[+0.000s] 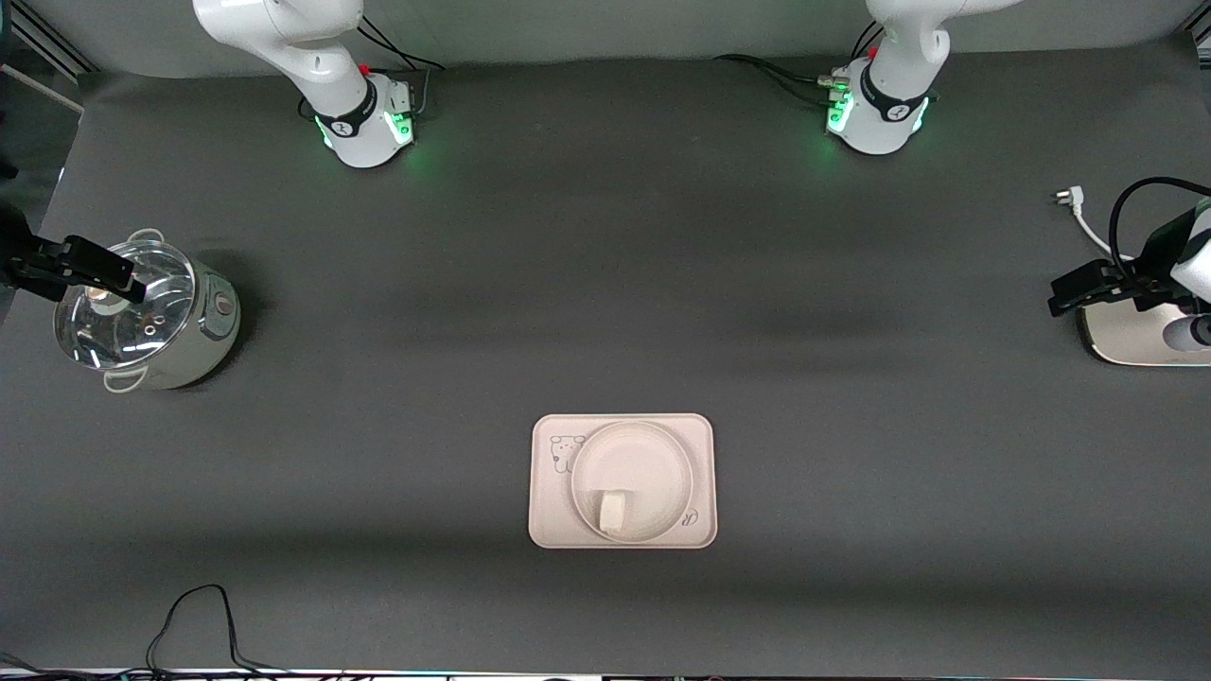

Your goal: Place bun in plate and plate on tray

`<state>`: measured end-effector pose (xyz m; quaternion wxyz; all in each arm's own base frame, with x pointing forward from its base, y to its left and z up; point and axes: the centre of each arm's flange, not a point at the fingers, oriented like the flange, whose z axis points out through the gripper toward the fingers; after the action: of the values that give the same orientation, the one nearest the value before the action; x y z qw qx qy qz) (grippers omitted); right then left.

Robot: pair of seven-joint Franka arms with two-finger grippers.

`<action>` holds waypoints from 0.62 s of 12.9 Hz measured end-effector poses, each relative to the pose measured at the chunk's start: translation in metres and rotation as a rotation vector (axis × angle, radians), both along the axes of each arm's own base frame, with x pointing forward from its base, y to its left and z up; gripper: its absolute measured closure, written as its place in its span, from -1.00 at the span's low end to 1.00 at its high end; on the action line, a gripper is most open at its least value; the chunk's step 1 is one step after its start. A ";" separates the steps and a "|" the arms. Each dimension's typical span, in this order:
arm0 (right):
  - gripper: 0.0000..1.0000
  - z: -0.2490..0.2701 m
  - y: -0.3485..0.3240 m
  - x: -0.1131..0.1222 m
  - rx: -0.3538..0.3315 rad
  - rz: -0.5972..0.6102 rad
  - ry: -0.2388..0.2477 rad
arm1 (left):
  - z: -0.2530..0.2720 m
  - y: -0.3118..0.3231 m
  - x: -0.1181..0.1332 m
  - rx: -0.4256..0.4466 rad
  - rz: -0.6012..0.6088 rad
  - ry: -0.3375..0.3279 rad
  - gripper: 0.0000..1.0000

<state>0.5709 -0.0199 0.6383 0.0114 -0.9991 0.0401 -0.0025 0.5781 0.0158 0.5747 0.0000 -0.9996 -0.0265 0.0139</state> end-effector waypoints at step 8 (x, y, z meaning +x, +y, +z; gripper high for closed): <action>-1.00 0.000 -0.002 0.000 -0.015 0.001 -0.002 | -0.014 -0.010 -0.007 -0.004 -0.019 0.096 -1.00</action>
<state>0.5712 -0.0216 0.6381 0.0042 -0.9992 0.0396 -0.0036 0.5710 0.0062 0.5602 -0.0007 -0.9979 -0.0172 0.0617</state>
